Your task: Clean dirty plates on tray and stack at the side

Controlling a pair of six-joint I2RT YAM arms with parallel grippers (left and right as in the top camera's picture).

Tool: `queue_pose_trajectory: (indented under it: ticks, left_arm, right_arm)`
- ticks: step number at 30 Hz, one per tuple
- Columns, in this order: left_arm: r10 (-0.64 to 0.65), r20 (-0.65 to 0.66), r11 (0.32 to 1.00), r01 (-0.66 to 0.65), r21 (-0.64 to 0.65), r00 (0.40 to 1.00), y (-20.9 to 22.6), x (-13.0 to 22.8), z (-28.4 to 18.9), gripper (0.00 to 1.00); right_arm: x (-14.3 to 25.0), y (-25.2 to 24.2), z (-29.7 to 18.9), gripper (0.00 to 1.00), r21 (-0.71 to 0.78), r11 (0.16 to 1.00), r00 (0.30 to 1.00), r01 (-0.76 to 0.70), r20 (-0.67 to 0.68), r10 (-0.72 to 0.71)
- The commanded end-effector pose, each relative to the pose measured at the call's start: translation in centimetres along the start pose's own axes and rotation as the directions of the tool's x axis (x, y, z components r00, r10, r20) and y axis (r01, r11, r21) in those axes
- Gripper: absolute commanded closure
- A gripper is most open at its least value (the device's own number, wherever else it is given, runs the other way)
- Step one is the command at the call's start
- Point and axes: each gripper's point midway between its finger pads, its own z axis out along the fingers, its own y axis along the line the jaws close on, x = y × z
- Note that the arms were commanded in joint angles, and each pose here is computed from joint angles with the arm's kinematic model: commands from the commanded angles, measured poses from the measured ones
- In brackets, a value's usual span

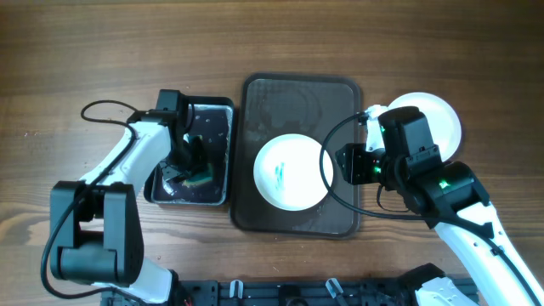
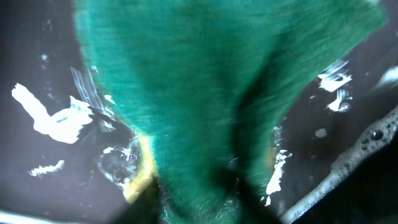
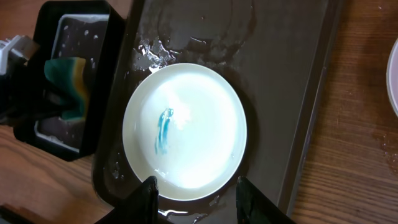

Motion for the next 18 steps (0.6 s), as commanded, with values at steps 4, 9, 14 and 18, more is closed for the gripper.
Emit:
queue_pose_trajectory:
  ticks: [4, 9, 14, 18]
  left_arm:
    - [0.012, -0.032, 0.996, -0.015, -0.084, 0.999, 1.1, 1.0, 1.2, 0.96]
    - [0.012, -0.036, 0.996, -0.015, -0.084, 0.999, 1.1, 1.3, -1.1, 0.94]
    - [0.014, 0.017, 0.998, -0.013, -0.066, 1.000, 0.7, 0.5, -3.7, 0.54]
    - [0.006, 0.118, 0.994, 0.007, -0.112, 0.993, 1.8, -1.2, -5.1, 0.47]
  right_arm:
    - [0.0, 0.2, 0.1, 0.59, -0.012, 1.000, 1.000, -0.014, -0.010, 0.014]
    - [-0.1, 0.2, 0.1, 0.59, -0.011, 1.000, 1.000, -0.011, -0.007, 0.010]
    - [-0.1, 0.2, 0.1, 0.59, -0.009, 1.000, 1.000, -0.011, -0.006, 0.011]
    - [-0.1, 0.2, 0.1, 0.59, -0.009, 1.000, 1.000, -0.011, -0.006, 0.011]
